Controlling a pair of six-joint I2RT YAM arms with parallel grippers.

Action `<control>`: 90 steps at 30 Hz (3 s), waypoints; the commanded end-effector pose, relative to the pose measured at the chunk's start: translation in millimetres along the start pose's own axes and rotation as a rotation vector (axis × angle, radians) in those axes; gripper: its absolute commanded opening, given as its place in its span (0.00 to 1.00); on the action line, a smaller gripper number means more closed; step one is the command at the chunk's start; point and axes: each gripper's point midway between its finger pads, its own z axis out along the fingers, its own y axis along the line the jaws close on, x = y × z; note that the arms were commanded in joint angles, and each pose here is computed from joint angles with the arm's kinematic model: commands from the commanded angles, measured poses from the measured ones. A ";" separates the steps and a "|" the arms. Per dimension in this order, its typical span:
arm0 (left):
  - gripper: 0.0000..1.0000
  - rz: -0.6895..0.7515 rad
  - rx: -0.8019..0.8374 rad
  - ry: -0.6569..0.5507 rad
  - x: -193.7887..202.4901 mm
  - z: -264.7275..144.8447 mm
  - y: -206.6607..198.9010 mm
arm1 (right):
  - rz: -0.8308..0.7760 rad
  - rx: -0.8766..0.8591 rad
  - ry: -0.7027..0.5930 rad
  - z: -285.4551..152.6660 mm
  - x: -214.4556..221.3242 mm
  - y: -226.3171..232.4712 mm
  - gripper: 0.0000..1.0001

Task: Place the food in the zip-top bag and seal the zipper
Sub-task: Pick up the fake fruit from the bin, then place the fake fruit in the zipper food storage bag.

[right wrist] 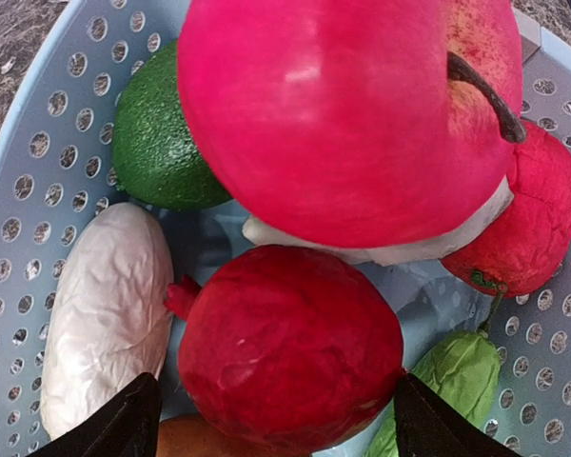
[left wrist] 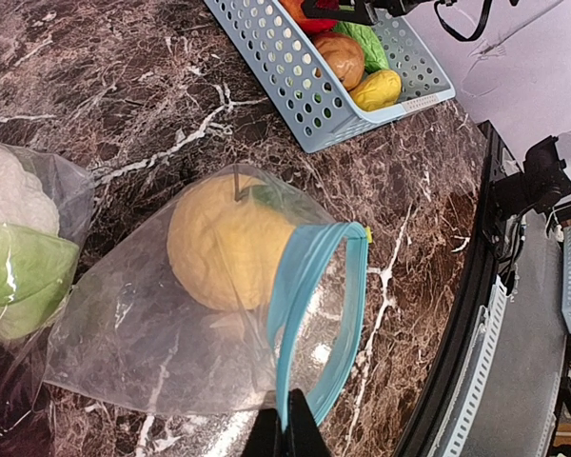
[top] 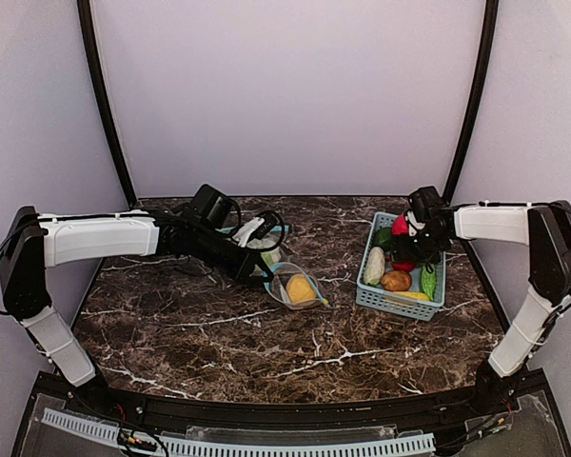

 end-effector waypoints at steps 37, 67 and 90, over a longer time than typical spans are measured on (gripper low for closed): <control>0.01 -0.060 0.081 0.062 9.2 4.5 -4.5 | -0.471 -0.710 -0.364 -199.8 39.2 172.4 0.60; 0.01 -0.156 0.131 0.077 11.5 8.4 8.7 | -0.552 -0.865 -0.140 -117.6 88.4 314.3 0.59; 0.01 -0.181 0.153 0.094 15.1 12.3 9.5 | -0.473 -0.574 -0.074 -54.6 70.4 301.0 0.56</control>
